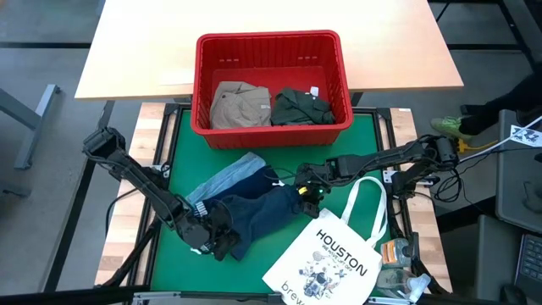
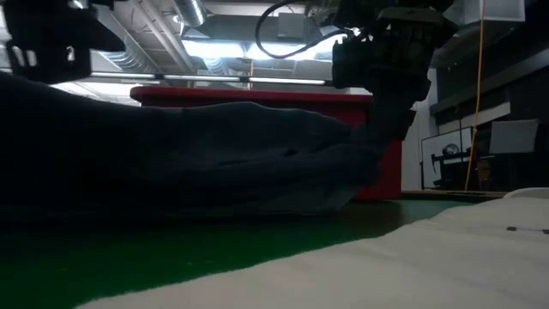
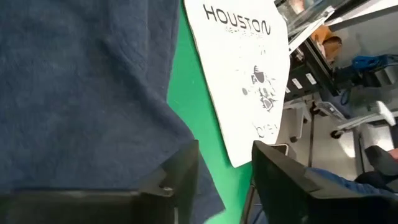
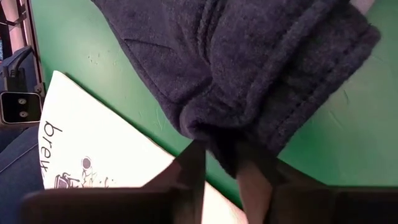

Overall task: Fold Laundry from Bin
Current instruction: Fold the gray shorts

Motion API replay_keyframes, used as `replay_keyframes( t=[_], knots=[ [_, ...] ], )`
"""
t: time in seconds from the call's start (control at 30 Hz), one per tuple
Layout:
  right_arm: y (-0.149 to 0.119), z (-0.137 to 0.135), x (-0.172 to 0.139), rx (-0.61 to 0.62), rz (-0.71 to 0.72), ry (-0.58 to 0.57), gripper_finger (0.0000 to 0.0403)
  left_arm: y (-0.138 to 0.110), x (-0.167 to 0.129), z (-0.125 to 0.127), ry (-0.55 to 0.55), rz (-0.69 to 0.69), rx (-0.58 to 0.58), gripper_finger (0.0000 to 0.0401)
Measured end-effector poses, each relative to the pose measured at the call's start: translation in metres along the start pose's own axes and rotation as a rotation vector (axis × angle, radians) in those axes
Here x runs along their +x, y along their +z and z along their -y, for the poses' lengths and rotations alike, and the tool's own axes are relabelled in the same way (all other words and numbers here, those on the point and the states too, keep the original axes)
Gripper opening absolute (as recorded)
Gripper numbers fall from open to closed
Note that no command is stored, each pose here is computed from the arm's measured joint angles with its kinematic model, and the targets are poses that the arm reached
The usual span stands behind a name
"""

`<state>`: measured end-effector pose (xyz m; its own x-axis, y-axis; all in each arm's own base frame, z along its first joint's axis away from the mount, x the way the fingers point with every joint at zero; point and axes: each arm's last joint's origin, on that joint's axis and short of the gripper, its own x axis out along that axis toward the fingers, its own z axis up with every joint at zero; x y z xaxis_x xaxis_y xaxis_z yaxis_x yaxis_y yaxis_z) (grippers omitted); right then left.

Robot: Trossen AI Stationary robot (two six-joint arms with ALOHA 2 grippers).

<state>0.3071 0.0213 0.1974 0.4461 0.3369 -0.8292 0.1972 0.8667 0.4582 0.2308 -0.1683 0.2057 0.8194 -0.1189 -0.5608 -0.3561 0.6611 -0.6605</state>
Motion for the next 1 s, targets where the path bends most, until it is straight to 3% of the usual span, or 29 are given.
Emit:
replay_keyframes(
  t=[0.2, 0.53, 0.83, 1.0],
  knots=[
    [0.001, 0.002, -0.001, 0.009, -0.007, 0.023, 0.0130, 0.019, 0.006, -0.009, 0.023, -0.047, -0.021, 0.0175],
    [0.002, 0.001, -0.011, 0.011, 0.017, 0.040, 0.0132, 0.055, -0.021, -0.025, 0.084, -0.088, -0.084, 0.0140],
    [0.002, 0.000, -0.014, 0.005, 0.025, 0.040, 0.0131, 0.062, -0.038, -0.050, 0.326, -0.069, -0.056, 0.0129],
    [0.003, 0.000, -0.014, 0.002, 0.035, 0.033, 0.0131, 0.063, -0.032, -0.054, 0.377, -0.046, -0.012, 0.0129]
  ],
)
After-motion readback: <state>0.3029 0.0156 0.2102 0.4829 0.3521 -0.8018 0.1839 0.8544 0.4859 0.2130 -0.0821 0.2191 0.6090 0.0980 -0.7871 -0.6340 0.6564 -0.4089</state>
